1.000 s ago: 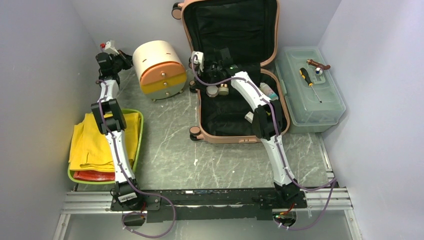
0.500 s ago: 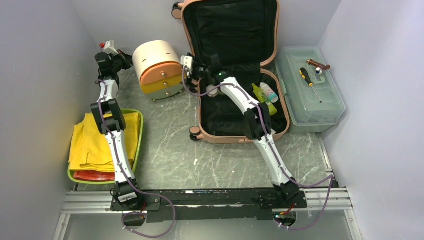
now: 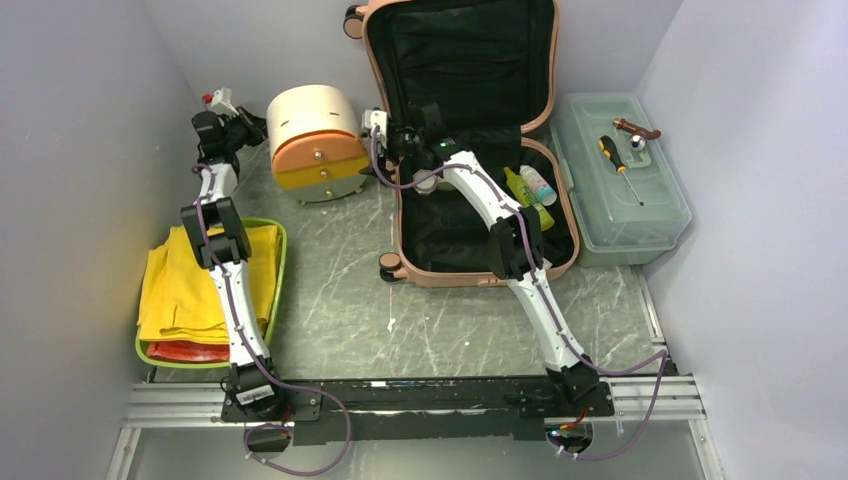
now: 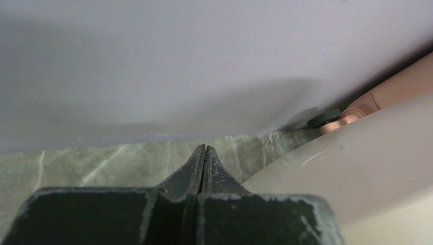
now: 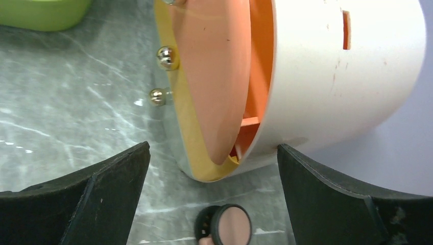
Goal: Open, take out, and arrange the luggage
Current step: Move the storage box to the center of the board.
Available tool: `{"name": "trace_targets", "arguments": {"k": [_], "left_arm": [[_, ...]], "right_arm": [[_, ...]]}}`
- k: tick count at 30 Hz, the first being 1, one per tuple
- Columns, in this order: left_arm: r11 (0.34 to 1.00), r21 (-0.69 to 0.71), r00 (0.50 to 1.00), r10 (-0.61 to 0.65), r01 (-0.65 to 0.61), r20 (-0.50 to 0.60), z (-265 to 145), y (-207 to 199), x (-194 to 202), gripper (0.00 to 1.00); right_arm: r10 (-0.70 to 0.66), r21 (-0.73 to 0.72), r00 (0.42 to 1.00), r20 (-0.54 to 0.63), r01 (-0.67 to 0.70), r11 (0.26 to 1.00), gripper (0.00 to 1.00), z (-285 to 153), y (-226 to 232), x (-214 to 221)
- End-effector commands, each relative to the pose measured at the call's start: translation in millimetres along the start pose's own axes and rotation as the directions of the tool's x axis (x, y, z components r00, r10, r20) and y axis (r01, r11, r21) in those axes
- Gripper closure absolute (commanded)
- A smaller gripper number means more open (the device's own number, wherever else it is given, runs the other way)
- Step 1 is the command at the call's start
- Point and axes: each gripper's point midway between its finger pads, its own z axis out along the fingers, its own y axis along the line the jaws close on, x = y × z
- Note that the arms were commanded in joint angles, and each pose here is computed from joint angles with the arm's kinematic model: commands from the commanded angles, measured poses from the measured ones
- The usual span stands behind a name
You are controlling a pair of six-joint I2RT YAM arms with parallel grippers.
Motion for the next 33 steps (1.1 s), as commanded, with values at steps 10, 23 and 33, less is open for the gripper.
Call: {"name": "trace_targets", "arguments": {"k": [10, 23, 33], "left_arm": [[0.979, 0.202, 0.995, 0.005, 0.016, -0.104, -9, -106, 0, 1.00], [0.980, 0.117, 0.976, -0.140, 0.161, -0.168, -57, -144, 16, 1.00], [0.978, 0.085, 0.962, -0.168, 0.190, -0.213, -83, -162, 42, 1.00]], "right_arm": [[0.059, -0.140, 0.996, 0.065, -0.050, 0.989, 0.01, 0, 46, -83], [0.175, 0.144, 0.982, -0.076, -0.163, 0.976, 0.00, -54, -3, -88], [0.202, 0.463, 0.969, -0.141, -0.116, 0.878, 0.00, -92, -68, -58]]}}
